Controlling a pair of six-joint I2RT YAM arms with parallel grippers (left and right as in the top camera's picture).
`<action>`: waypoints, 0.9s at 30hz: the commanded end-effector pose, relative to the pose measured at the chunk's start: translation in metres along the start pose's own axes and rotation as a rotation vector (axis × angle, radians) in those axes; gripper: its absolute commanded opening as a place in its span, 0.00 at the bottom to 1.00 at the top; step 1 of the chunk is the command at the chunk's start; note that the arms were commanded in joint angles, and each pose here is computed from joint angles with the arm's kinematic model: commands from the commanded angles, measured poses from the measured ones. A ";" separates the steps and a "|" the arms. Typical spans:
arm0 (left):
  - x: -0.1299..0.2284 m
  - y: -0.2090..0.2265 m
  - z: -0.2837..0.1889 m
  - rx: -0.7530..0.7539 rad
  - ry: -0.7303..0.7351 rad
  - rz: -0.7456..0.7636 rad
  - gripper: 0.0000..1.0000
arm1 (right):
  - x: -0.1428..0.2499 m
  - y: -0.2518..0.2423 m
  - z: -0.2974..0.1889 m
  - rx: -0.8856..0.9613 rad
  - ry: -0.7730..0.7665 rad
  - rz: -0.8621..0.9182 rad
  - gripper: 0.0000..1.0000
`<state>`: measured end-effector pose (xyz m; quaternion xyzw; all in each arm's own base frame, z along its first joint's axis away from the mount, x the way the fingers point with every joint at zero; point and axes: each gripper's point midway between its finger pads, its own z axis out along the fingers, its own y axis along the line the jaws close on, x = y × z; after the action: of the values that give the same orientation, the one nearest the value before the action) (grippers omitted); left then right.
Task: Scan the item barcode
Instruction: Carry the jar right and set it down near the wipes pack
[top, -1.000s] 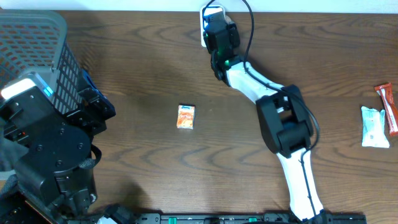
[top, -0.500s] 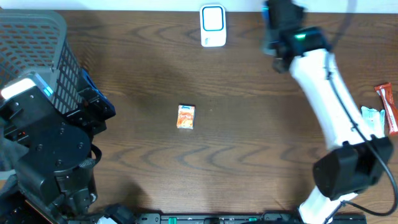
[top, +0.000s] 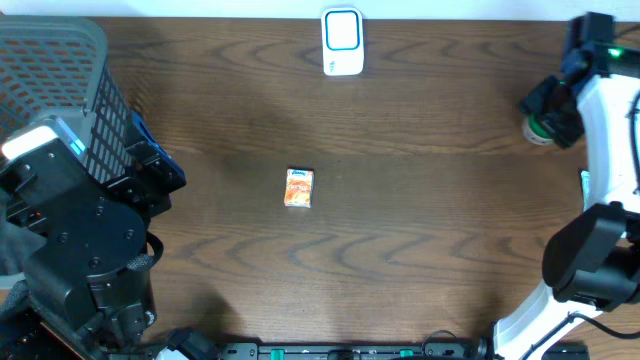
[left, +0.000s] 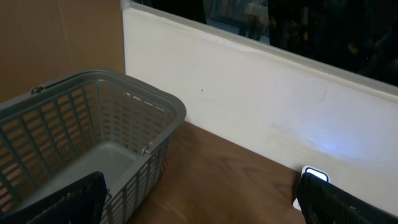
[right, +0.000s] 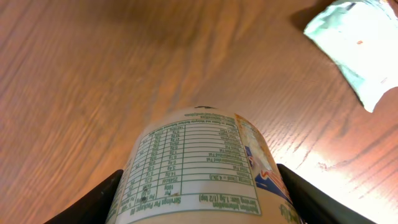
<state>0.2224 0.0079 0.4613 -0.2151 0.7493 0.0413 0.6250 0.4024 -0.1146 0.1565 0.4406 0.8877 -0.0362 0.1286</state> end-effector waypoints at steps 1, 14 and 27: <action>-0.002 0.004 0.001 -0.025 -0.012 0.000 0.98 | -0.006 -0.017 0.005 -0.003 0.026 0.072 0.51; -0.002 0.004 0.001 -0.025 -0.012 0.000 0.98 | 0.011 -0.073 0.074 0.065 0.114 0.183 0.54; -0.002 0.004 0.001 -0.025 -0.012 0.000 0.98 | 0.015 -0.100 0.094 0.081 0.138 0.220 0.79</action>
<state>0.2224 0.0078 0.4614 -0.2153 0.7492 0.0410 0.6251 0.3330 -0.1783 0.0548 0.5424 0.8382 -0.0297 0.0483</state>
